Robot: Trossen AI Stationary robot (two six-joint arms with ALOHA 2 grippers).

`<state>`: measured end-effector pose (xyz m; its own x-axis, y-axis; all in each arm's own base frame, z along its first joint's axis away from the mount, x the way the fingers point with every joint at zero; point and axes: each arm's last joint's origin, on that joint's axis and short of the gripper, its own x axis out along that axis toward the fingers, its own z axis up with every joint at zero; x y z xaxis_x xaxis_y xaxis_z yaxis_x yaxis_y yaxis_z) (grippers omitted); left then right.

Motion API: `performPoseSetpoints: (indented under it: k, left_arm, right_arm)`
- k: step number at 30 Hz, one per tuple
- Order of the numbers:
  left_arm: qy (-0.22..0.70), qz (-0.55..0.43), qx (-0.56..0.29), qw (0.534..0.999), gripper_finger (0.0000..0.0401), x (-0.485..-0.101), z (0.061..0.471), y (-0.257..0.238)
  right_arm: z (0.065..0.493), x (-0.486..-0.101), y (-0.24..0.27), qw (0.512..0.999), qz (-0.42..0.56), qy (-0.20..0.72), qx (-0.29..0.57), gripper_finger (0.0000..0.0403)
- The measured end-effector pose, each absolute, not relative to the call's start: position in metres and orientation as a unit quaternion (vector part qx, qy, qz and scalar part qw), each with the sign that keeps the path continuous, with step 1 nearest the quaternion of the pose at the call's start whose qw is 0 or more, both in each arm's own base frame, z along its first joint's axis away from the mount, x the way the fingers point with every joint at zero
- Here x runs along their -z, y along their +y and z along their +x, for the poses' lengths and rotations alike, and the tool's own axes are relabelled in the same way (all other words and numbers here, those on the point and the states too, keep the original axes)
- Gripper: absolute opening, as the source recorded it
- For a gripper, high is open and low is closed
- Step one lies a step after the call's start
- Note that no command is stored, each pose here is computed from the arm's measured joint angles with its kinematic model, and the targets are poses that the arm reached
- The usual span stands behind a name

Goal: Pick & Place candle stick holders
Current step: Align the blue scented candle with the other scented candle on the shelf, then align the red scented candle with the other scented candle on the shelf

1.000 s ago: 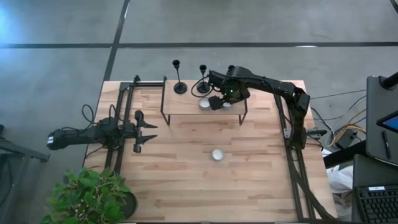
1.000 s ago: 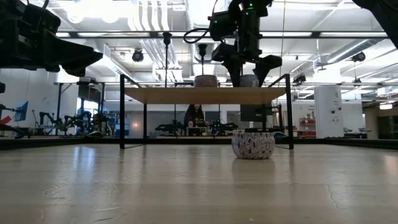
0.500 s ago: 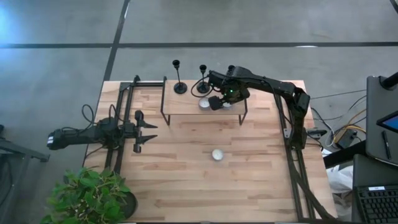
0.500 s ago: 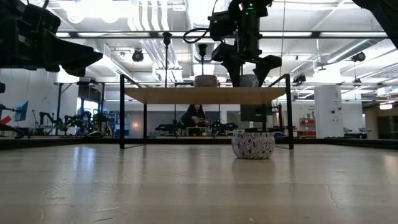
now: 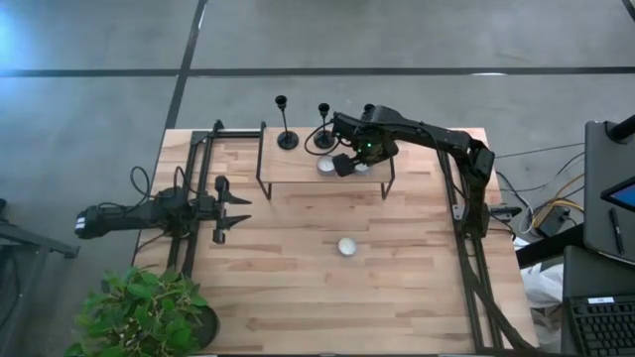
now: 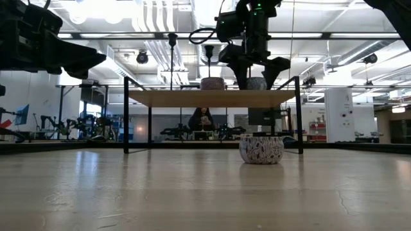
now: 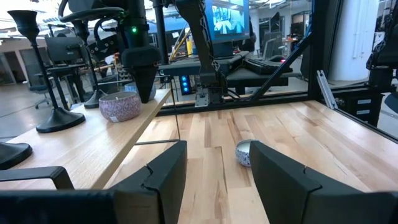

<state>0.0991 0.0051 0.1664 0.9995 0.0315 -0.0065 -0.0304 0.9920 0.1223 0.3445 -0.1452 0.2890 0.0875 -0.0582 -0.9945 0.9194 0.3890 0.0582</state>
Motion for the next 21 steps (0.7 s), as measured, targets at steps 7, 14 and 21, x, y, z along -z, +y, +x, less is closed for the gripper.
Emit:
performPoseSetpoints:
  k: [7, 14, 21]
  left_arm:
    - [0.004, 0.061, -0.016, 0.998, 0.0181, -0.166, 0.099, 0.005]
    - [0.004, 0.061, -0.015, 0.998, 0.0181, -0.166, 0.099, 0.005]
    - [0.004, 0.061, -0.015, 0.998, 0.0181, -0.166, 0.099, 0.005]
  right_arm:
    - [0.344, -0.290, -0.145, 0.627, 0.388, 0.553, 0.388, 0.0365]
    - [0.332, -0.313, -0.141, 0.650, 0.379, 0.526, 0.397, 0.0366]
    - [0.322, -0.352, -0.133, 0.695, 0.382, 0.474, 0.383, 0.0366]
